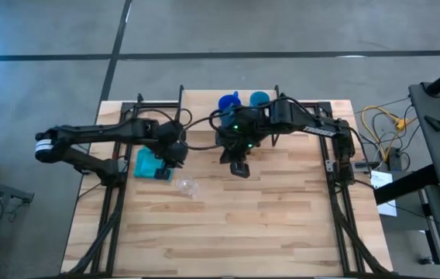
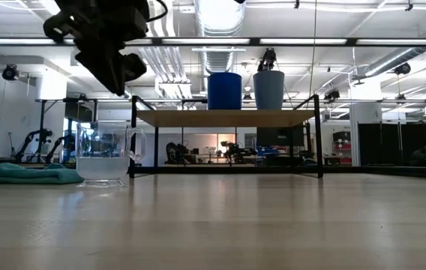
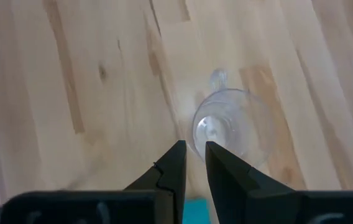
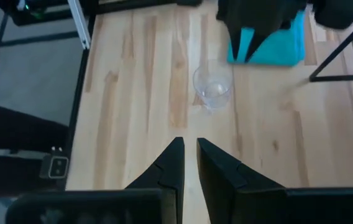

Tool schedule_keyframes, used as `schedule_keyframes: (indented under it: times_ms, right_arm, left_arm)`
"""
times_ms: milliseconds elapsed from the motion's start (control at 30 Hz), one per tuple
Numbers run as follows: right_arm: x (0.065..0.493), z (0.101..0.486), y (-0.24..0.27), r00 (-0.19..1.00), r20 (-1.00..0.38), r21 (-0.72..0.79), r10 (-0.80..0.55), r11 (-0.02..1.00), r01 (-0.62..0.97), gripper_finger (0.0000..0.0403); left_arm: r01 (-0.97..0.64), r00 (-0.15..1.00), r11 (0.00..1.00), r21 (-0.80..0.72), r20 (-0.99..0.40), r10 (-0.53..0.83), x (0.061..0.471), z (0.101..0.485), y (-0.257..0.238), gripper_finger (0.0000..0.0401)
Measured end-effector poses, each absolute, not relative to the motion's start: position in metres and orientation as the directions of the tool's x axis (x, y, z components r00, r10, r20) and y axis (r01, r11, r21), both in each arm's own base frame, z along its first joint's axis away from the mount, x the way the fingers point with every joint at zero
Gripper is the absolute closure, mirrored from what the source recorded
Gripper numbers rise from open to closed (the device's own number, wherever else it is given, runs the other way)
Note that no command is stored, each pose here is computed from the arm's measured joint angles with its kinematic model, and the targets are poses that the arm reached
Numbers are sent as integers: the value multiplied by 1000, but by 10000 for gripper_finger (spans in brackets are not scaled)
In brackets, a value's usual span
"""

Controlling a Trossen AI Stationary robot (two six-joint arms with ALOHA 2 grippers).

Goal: Stack small to large cups/mugs on shelf
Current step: Put the transparent mug on the shelf

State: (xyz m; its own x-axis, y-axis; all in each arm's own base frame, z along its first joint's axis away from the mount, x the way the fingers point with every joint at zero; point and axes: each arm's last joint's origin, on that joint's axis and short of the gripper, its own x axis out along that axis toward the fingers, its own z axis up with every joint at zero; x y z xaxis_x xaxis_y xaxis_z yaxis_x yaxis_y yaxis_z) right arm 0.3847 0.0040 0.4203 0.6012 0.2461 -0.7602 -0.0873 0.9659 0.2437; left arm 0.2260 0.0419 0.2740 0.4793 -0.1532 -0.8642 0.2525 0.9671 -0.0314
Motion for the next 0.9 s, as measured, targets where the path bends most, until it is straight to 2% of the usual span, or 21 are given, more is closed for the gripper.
schedule_keyframes:
  times_ms: [533,900]
  right_arm:
    - [388,423,16,624,-735,264,265,960,-97,364]
    - [388,422,16,623,-736,236,265,963,-130,364]
  left_arm:
    - [277,352,952,-128,-909,-224,261,233,48,354]
    - [273,384,950,-151,-888,-252,257,243,46,354]
